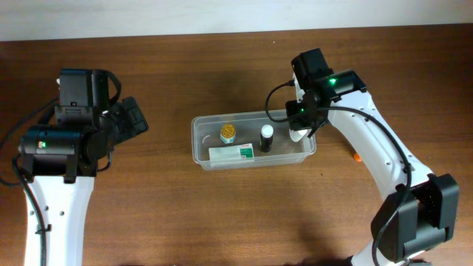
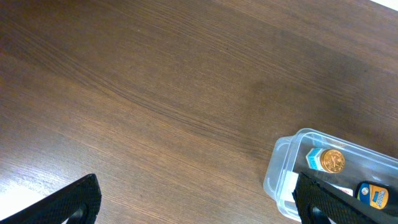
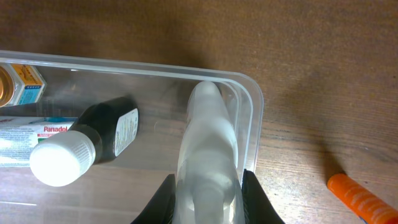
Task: Pack container
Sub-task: 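Lower the spray bottle into the container and open the right gripper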
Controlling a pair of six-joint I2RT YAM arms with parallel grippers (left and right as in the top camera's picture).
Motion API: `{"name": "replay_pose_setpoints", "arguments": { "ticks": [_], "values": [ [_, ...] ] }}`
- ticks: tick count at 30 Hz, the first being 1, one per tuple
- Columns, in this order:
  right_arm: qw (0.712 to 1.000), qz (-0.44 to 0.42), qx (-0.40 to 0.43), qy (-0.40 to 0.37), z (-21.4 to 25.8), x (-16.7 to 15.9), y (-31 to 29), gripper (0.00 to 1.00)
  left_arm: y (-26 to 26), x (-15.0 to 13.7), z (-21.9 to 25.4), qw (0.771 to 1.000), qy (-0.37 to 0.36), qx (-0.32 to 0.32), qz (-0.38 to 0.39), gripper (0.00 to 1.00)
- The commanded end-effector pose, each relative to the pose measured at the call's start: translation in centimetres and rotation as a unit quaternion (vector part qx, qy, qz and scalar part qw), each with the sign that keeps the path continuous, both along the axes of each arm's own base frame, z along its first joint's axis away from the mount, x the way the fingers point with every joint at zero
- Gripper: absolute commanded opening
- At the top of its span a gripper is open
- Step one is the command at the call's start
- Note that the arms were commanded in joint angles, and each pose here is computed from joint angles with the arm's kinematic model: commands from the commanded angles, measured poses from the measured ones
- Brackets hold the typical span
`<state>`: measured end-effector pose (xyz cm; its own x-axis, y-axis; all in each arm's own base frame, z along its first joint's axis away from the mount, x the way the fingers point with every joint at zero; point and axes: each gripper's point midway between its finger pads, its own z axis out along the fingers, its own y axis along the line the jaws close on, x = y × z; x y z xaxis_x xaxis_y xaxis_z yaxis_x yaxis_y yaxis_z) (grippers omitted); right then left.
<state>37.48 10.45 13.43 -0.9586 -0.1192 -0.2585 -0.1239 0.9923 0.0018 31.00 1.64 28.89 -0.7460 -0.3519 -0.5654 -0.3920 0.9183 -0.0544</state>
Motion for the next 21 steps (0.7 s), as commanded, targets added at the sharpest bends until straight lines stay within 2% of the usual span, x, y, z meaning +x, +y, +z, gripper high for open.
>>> {"name": "replay_pose_setpoints", "arguments": {
  "ticks": [1,14,17,21],
  "values": [
    [1.0,0.002,-0.011,0.004,-0.9,0.2,0.1,0.16,0.4,-0.1,0.5,1.0,-0.008,0.004,0.009,0.99],
    [1.0,0.003,-0.016,0.019,-2.7,0.6,0.3,0.17,0.4,-0.1,0.5,1.0,-0.008,0.004,0.009,0.99],
    [1.0,0.002,-0.016,0.019,-2.7,0.6,0.3,0.39,0.4,-0.1,0.5,1.0,-0.008,0.004,0.009,0.99],
    [1.0,0.003,-0.018,0.024,-2.7,0.4,0.2,0.44,0.4,-0.1,0.5,1.0,-0.008,0.004,0.008,0.99]
  ]
}}
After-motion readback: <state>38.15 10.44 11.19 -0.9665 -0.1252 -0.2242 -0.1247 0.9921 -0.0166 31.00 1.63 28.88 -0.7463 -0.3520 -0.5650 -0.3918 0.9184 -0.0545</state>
